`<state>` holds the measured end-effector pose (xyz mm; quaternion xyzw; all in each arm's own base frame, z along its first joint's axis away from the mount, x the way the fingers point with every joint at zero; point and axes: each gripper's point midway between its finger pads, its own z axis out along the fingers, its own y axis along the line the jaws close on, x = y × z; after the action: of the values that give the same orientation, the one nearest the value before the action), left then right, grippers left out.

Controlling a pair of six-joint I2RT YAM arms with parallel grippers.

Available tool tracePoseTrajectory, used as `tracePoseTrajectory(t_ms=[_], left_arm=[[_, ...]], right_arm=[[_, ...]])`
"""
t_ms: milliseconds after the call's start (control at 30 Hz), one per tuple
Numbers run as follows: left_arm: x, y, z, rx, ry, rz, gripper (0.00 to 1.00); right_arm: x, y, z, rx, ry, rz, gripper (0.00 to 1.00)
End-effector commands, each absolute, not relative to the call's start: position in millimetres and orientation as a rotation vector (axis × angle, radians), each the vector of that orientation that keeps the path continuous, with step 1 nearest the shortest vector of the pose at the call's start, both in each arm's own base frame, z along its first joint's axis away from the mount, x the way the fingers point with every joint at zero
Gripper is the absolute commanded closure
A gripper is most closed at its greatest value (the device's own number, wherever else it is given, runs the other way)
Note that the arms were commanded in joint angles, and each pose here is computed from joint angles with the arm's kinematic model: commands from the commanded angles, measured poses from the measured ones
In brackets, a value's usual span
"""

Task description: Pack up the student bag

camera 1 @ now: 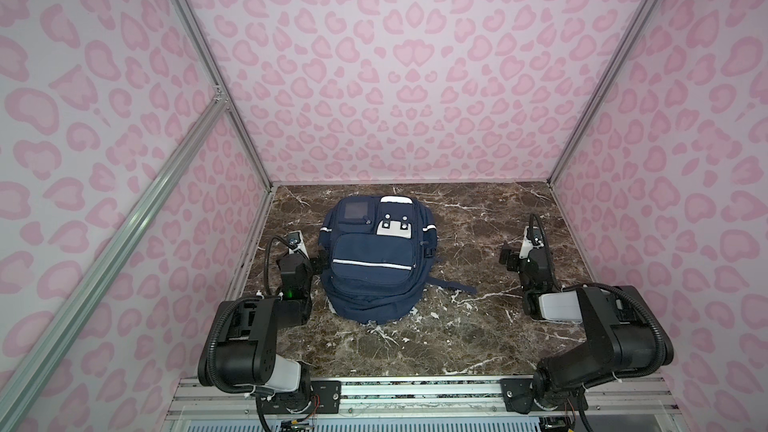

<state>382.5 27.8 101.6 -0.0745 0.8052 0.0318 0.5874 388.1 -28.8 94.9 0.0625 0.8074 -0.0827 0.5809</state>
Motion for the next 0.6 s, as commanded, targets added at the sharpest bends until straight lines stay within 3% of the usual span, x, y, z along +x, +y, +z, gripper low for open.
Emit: tracePoseTrajectory(t_ms=[0, 467, 567], left_arm=[[387, 25, 117, -0.146, 1.816, 0.063, 0.02], [387, 25, 118, -0.146, 1.811, 0.064, 0.02], [387, 24, 118, -0.146, 1.811, 0.064, 0.02]], right_arm=[[390, -27, 98, 0.144, 1.879, -0.182, 0.0], [391, -19, 98, 0.092, 1.885, -0.148, 0.0], [380, -4, 124, 0.006, 1.792, -0.098, 0.0]])
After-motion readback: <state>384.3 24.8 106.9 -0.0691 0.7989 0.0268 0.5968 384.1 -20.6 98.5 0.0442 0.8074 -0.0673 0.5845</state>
